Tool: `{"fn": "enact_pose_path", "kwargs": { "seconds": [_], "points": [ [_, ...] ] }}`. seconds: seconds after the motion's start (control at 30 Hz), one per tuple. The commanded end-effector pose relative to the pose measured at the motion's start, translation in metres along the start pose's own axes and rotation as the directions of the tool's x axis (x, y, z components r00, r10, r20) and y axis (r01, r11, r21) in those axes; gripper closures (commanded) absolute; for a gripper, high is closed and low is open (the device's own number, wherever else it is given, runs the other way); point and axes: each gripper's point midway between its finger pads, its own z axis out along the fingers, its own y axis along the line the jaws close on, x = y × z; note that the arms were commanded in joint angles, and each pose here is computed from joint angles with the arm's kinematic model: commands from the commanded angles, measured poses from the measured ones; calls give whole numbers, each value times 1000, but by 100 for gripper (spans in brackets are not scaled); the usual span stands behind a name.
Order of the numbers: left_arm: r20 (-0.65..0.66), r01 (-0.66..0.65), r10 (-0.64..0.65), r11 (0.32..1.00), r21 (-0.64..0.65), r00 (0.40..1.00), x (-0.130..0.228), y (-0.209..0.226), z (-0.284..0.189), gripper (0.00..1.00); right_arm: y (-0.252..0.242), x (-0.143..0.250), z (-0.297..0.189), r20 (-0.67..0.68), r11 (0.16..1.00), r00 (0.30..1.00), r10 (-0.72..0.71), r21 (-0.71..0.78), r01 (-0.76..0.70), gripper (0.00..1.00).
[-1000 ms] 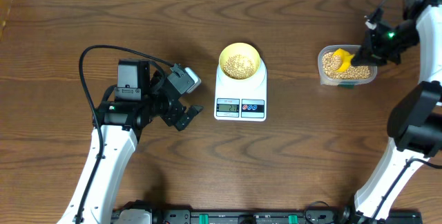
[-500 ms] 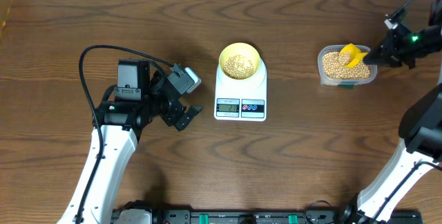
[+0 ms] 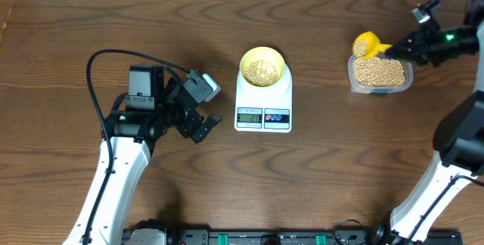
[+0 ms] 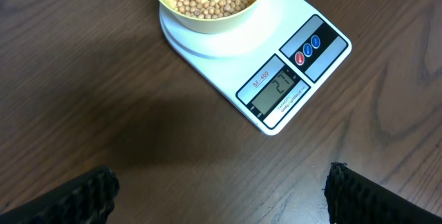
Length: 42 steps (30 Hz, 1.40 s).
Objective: Scoop item into bowl and weigh 50g on scale
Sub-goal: 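Dip the scoop into the soybeans a third time, then lift the filled scoop and carry it left over the bowl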
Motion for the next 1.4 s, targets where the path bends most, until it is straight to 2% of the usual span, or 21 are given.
{"fn": "enact_pose_path", "kwargs": {
  "seconds": [0.0,0.4,0.77,1.2,1.37],
  "points": [
    [-8,-13,13,1000,-3,1000,2,2,1,2,27,-5,25,-15,994,997,-71,-86,69,99],
    [-8,-13,13,1000,-3,1000,2,2,1,2,90,-3,94,-93,973,975,-204,-132,191,99],
    [-8,-13,13,1000,-3,1000,2,2,1,3,133,12,126,-151,949,944,-293,-164,269,99],
    [-8,-13,13,1000,-3,1000,2,2,1,3,147,36,160,-257,938,903,-345,-66,340,99],
    [-8,-13,13,1000,-3,1000,2,2,1,2,147,38,167,-282,918,883,-375,20,397,99]
  ]
}}
